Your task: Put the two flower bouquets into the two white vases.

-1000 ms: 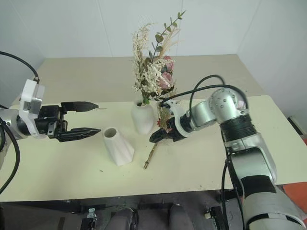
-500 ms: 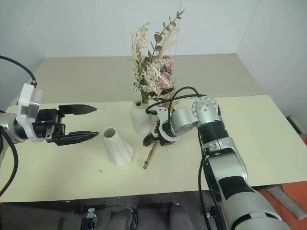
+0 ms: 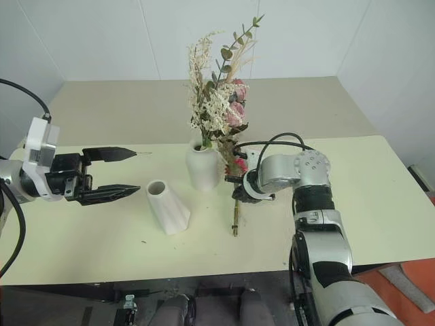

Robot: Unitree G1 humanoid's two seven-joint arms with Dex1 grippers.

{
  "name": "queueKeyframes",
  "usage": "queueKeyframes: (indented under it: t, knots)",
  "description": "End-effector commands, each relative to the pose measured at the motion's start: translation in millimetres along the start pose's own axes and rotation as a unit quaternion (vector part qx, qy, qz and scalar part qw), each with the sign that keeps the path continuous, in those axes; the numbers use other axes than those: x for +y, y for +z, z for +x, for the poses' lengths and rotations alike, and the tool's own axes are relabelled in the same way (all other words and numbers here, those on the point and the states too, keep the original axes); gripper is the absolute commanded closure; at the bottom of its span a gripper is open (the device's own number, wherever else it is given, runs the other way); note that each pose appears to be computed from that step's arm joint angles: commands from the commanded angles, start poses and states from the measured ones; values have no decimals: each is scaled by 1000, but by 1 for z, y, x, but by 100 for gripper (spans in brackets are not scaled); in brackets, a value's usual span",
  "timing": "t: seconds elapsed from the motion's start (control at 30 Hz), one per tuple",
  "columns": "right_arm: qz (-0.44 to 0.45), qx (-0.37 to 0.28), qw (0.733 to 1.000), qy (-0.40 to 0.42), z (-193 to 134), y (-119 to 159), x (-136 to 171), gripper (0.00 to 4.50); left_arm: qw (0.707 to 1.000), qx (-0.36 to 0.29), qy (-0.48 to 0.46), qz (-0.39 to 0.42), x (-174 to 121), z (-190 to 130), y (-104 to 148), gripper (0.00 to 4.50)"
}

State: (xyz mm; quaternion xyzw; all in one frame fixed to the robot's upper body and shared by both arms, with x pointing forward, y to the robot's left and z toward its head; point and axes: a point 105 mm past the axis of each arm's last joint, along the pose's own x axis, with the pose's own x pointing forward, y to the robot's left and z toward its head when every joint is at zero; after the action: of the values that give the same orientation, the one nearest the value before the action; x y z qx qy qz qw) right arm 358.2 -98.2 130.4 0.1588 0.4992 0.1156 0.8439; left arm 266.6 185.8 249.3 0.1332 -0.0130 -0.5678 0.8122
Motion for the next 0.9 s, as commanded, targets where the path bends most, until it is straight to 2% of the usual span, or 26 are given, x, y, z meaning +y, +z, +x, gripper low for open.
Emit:
queueKeyframes:
  t: [0.03,0.13,0.2,0.27,0.33,0.4,0.53,0.67,0.8,0.9]
  knots:
    - [77,-63,994,-46,-20,18,-25,448,1000,-13,-4,22,1,-1,11,0]
    - [138,-107,980,-97,-37,30,-50,448,1000,-14,-8,23,2,1,11,0]
    - [170,-158,965,-126,-53,42,-67,448,1000,-14,-10,23,3,1,11,0]
    - [145,-243,949,-137,-74,61,-77,448,999,-15,-15,24,3,3,11,0]
    - [69,-338,929,-135,-96,79,-75,448,999,-15,-18,25,5,3,11,0]
    - [25,-397,910,-121,-111,89,-69,448,999,-15,-20,26,6,4,12,0]
    - [-41,-499,865,33,-145,99,-35,448,999,-15,-24,27,9,5,13,0]
    - [-108,-529,824,169,-167,93,-5,448,999,-15,-27,28,10,4,15,0]
    - [-180,-498,789,311,-187,73,19,448,999,-16,-46,15,7,-3,20,0]
    - [-242,-465,762,380,-199,54,30,448,998,-15,-62,14,4,-9,21,0]
